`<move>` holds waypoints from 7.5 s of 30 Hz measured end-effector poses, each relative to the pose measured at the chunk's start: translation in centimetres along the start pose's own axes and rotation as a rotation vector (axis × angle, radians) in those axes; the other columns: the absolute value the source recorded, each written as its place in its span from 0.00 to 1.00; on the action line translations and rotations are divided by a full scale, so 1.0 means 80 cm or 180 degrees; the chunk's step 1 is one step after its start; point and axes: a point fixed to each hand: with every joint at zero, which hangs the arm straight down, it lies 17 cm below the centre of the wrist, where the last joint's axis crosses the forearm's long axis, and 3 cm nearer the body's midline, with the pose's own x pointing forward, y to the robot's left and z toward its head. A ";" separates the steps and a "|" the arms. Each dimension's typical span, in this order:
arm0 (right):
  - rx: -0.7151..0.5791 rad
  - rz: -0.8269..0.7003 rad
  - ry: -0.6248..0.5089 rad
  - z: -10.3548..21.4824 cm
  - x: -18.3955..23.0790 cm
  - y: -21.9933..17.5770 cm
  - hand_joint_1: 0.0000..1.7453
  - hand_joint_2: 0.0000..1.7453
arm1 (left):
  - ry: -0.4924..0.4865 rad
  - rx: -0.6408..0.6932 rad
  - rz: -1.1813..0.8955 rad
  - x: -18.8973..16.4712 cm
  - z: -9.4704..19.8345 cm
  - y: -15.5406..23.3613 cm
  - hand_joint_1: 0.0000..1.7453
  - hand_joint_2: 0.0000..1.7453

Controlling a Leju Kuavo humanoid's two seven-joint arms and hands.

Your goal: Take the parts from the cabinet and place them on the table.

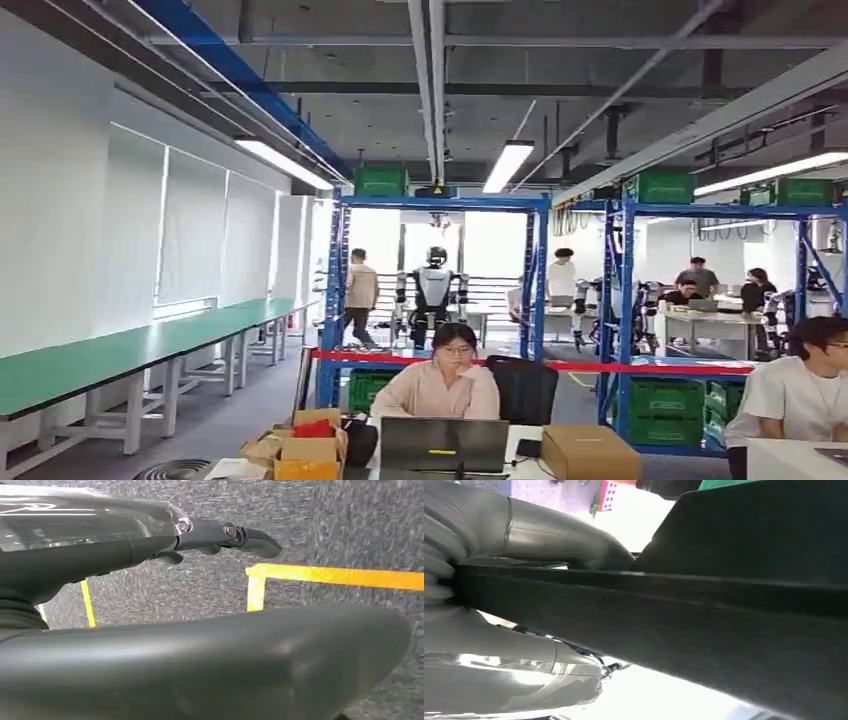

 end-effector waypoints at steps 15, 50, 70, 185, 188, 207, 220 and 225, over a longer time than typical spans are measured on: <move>-0.0162 0.0020 0.0336 0.018 -0.022 -0.028 1.00 1.00 | -0.0014 -0.0012 0.0038 0.001 0.000 -0.005 0.00 0.00; -0.0083 -0.0109 0.0340 0.018 -0.026 -0.017 1.00 1.00 | 0.0008 -0.0003 0.0028 -0.002 0.001 -0.004 0.00 0.00; -0.0181 -0.0040 0.0277 0.017 -0.027 -0.017 1.00 1.00 | 0.0002 0.0003 0.0022 -0.003 0.001 -0.003 0.00 0.00; -0.0625 -0.0531 0.0170 -0.035 -0.107 -0.089 0.00 0.00 | -0.0311 -0.0381 -0.0287 0.023 0.005 -0.026 0.00 0.00; -0.0593 -0.0646 -0.0144 -0.042 -0.065 -0.057 0.00 0.00 | -0.0296 -0.0374 -0.0283 0.021 0.005 -0.026 0.00 0.00; -0.0548 -0.0502 -0.0629 -0.047 0.009 -0.009 0.00 0.00 | -0.0282 -0.0307 -0.0232 0.018 0.004 -0.020 0.00 0.00; -0.0609 -0.0359 -0.0502 -0.020 0.003 0.017 0.00 1.00 | -0.0277 -0.0288 -0.0198 0.017 0.004 -0.019 0.00 0.00; -0.0584 -0.0399 -0.0480 -0.008 0.001 0.024 0.00 1.00 | -0.0291 -0.0287 -0.0154 0.018 0.005 -0.022 0.00 0.00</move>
